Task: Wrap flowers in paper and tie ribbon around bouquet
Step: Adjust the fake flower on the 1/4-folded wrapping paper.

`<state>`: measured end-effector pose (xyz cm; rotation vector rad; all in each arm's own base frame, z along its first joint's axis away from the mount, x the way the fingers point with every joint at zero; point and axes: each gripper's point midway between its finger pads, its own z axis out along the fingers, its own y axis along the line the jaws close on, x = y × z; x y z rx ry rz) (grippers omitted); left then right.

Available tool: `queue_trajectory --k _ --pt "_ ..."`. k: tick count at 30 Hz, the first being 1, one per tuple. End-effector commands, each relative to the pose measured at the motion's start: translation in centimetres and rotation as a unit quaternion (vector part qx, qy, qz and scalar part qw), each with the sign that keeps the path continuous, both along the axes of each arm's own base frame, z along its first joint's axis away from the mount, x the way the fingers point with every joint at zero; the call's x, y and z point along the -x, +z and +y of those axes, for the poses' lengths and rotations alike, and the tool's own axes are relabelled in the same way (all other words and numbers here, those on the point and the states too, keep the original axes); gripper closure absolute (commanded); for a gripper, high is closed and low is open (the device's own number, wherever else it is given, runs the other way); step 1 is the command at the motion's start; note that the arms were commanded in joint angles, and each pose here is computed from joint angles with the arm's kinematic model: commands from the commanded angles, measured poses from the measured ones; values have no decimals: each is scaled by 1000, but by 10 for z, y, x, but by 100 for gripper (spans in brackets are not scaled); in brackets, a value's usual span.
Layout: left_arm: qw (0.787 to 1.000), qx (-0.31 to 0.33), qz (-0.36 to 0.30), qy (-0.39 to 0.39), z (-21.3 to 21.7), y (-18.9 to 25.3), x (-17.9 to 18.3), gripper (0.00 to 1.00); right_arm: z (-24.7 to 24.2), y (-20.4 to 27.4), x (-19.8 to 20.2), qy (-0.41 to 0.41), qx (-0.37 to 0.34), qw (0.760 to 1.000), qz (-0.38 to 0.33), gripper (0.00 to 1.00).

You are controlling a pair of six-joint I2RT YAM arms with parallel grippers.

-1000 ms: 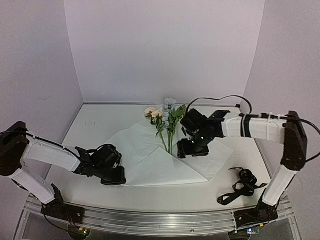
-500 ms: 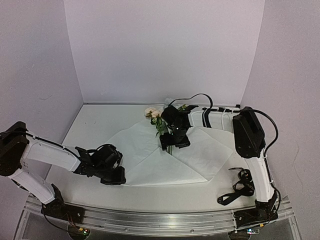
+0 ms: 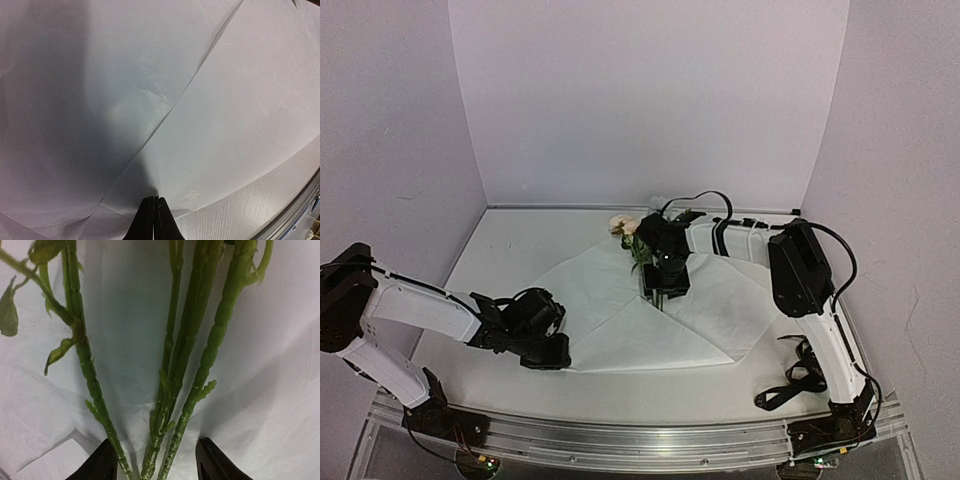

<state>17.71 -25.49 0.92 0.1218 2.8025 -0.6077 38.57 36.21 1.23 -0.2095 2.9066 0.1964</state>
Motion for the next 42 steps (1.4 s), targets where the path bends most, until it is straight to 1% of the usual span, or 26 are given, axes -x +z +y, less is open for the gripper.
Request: queue_trajectory --k 1,5,12,15,22,29,36,38,39,42 --pt "999 -50 21 -2 21 -12 10 96 0 -5 -2 -32 -4 999 12 56" --pt "999 -47 21 -4 19 -13 10 96 6 0 -1 -39 -22 999 17 70" --pt "999 -42 18 -7 16 -12 8 96 22 10 -3 -73 -69 995 27 84" --pt "999 -40 17 -7 15 -12 8 96 31 11 -4 -93 -91 991 31 86" --pt "999 -35 15 -7 15 -12 8 97 43 17 6 -105 -118 987 37 87" --pt "999 -30 14 -8 14 -12 8 97 50 18 28 -88 -124 987 46 88" --pt "999 -30 13 -6 15 -14 8 97 50 27 48 -71 -130 987 55 87" --pt "999 -30 13 -7 15 -14 8 97 53 33 54 -64 -136 987 53 84" --pt "999 -29 13 -7 15 -14 8 97 52 34 57 -59 -134 988 52 79" --pt "1000 -29 12 -6 14 -14 8 97 51 39 59 -48 -131 989 43 58"
